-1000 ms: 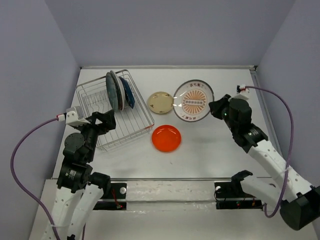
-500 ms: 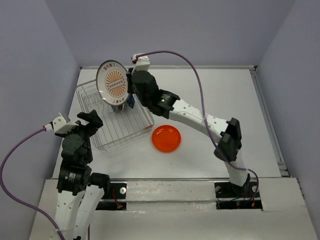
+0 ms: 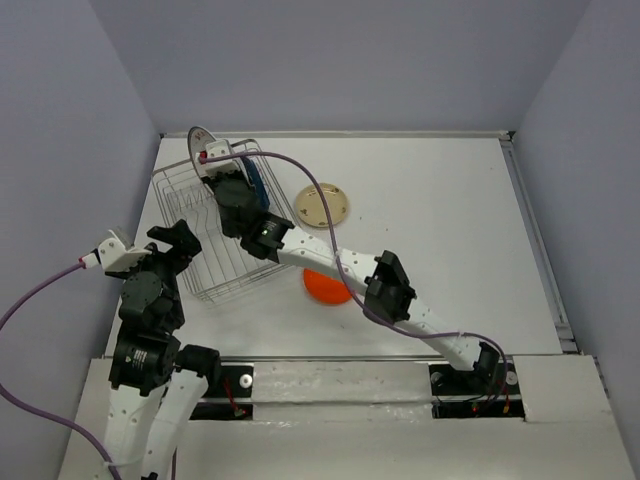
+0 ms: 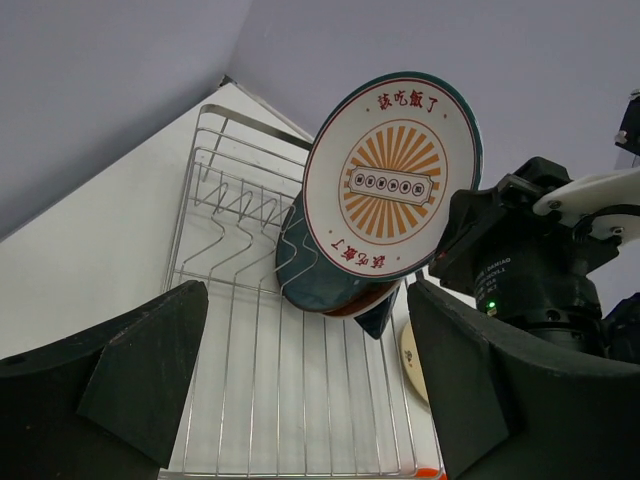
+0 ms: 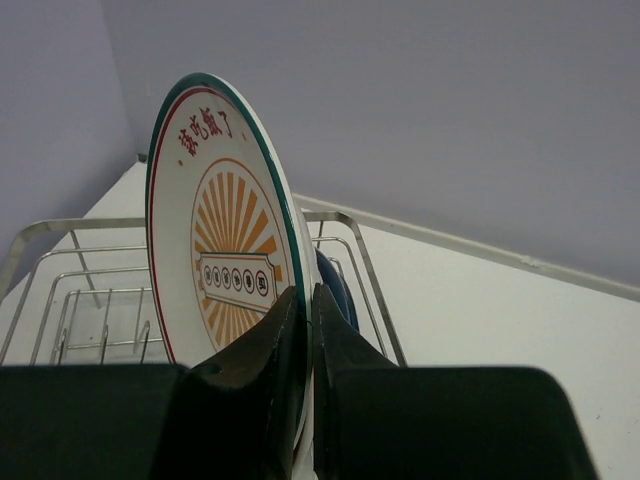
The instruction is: Load the plates into the dish rack
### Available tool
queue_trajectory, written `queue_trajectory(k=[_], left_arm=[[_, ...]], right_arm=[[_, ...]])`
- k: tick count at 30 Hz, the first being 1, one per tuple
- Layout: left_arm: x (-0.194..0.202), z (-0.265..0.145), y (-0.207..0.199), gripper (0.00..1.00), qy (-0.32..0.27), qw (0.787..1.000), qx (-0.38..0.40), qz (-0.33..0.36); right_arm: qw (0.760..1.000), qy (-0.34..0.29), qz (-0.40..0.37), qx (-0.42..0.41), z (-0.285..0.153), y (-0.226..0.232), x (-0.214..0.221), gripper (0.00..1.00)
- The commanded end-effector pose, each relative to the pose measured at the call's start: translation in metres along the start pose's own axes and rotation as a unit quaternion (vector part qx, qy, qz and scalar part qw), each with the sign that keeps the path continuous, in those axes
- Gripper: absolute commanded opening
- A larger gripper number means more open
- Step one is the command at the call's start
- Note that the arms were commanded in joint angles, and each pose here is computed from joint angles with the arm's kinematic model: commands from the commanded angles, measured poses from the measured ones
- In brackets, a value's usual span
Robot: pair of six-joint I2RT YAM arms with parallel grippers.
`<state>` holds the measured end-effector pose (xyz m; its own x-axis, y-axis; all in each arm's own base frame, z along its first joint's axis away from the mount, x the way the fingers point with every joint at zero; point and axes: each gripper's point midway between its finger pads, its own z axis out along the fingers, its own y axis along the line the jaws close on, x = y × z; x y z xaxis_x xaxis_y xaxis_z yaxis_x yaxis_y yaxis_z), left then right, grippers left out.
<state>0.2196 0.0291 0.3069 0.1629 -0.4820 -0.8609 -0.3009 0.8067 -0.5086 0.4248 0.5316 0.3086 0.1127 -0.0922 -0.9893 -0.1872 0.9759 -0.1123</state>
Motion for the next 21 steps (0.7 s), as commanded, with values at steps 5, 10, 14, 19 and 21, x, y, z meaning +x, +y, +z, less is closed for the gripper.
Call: queue_trajectory(k=[5, 10, 14, 19, 21], left_arm=[[-0.022, -0.003, -0.008, 0.92, -0.029, 0.999, 0.008, -0.025], [-0.018, -0.001, -0.009, 0.92, -0.023, 0.999, 0.007, -0.022], [-0.014, 0.002, -0.011, 0.92, -0.016, 1.0, 0.009, -0.019], [-0.011, 0.004, -0.012, 0.91, -0.01, 1.0, 0.01, -0.016], [-0.011, 0.004, -0.012, 0.91, -0.011, 1.0, 0.01, -0.016]], right_arm=[[0.993, -0.087, 0.003, 0.08, -0.005, -0.018, -0.034, 0.07], [0.994, -0.069, -0.024, 0.085, -0.002, -0.01, 0.001, 0.07], [0.994, -0.065, -0.029, 0.084, -0.001, -0.005, 0.014, 0.07], [0.995, -0.049, -0.038, 0.076, -0.004, 0.005, 0.034, 0.07], [0.996, -0.046, -0.031, 0.066, -0.009, 0.013, 0.037, 0.07]])
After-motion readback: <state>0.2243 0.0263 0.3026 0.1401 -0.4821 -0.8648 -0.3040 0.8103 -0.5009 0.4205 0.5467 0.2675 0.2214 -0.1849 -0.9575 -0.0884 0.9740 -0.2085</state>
